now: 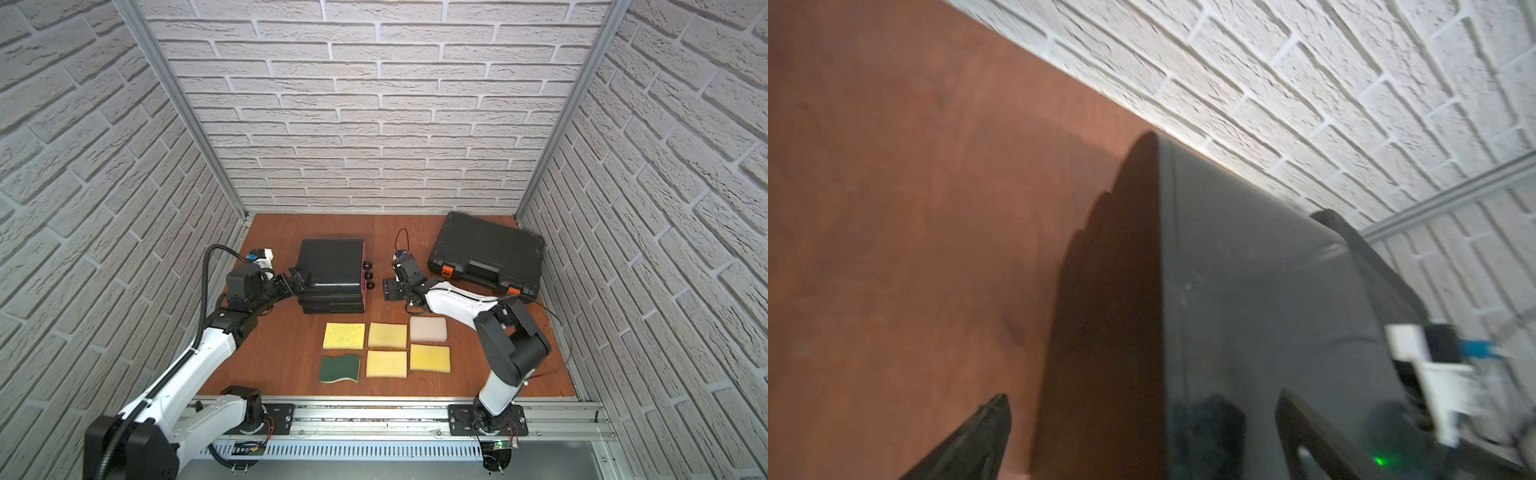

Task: Take the sponge out of the drawer
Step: Close the drawer of the storage box, then reset both arms

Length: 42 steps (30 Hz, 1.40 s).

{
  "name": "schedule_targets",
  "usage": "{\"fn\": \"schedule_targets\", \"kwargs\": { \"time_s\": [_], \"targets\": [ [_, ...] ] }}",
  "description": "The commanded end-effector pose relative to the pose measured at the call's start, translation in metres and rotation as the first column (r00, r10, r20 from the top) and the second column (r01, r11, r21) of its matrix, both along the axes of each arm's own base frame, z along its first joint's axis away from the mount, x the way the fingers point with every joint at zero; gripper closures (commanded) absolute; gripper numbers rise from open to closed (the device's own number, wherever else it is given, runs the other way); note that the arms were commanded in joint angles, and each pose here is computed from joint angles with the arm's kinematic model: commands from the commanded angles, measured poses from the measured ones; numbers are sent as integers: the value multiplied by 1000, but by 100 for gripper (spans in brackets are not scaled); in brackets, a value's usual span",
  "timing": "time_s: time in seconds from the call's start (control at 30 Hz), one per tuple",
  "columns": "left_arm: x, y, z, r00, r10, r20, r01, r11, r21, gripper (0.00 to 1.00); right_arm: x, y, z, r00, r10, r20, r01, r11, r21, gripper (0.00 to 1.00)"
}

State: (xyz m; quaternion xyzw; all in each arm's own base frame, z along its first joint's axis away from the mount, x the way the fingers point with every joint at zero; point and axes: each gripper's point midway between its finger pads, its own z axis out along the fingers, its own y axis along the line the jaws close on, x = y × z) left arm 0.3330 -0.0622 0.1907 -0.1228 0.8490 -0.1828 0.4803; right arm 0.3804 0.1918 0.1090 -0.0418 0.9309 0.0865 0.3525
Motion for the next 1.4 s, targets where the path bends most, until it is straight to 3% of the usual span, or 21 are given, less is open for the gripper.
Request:
{"fn": "schedule_targets", "kwargs": {
  "time_s": [0.0,0.03,0.13,0.27,0.43,0.5,0.67,0.83,0.9,1.0,1.07,1.23,1.3,1.37],
  "targets": [
    [6,63,-4,978,196,64,-206,947,246,2,-4,-57,50,984,-105,143,136,963,-234,4],
    [7,79,-10,966,247,74,-258,930,264,2,-5,-68,60,981,-104,165,148,946,-287,0],
    [12,115,-24,931,342,130,-366,872,326,2,-8,-116,78,957,-188,219,266,870,-414,0],
    [15,137,-48,900,381,210,-435,796,421,2,-10,-172,66,917,-316,246,396,804,-443,0],
    [26,147,-69,881,365,300,-466,777,423,2,-6,-215,47,876,-387,288,481,753,-449,0],
    [31,146,-76,887,344,309,-451,791,414,2,-2,-228,38,863,-400,308,503,739,-448,0],
    [29,136,-79,906,285,314,-401,818,414,2,12,-238,4,893,-361,269,434,848,-302,0],
    [45,120,-90,930,201,309,-331,825,459,2,14,-245,-9,899,-353,261,423,856,-299,0],
    [45,121,-94,940,217,262,-321,822,471,2,14,-246,-13,901,-355,248,417,867,-274,0],
    [44,127,-95,934,252,251,-345,815,466,2,9,-226,-3,911,-316,263,364,918,-157,0],
    [46,130,-93,927,261,269,-362,810,462,2,12,-215,11,889,-274,368,326,941,-87,0],
    [45,129,-94,930,261,258,-355,813,462,2,19,-218,-10,901,-311,303,366,919,-144,1],
    [46,130,-94,929,262,260,-358,812,461,2,7,-219,-2,856,-328,400,408,903,-135,0],
    [48,130,-96,935,261,241,-348,813,467,2,-5,-210,3,824,-279,493,377,920,-109,0]
  ]
}}
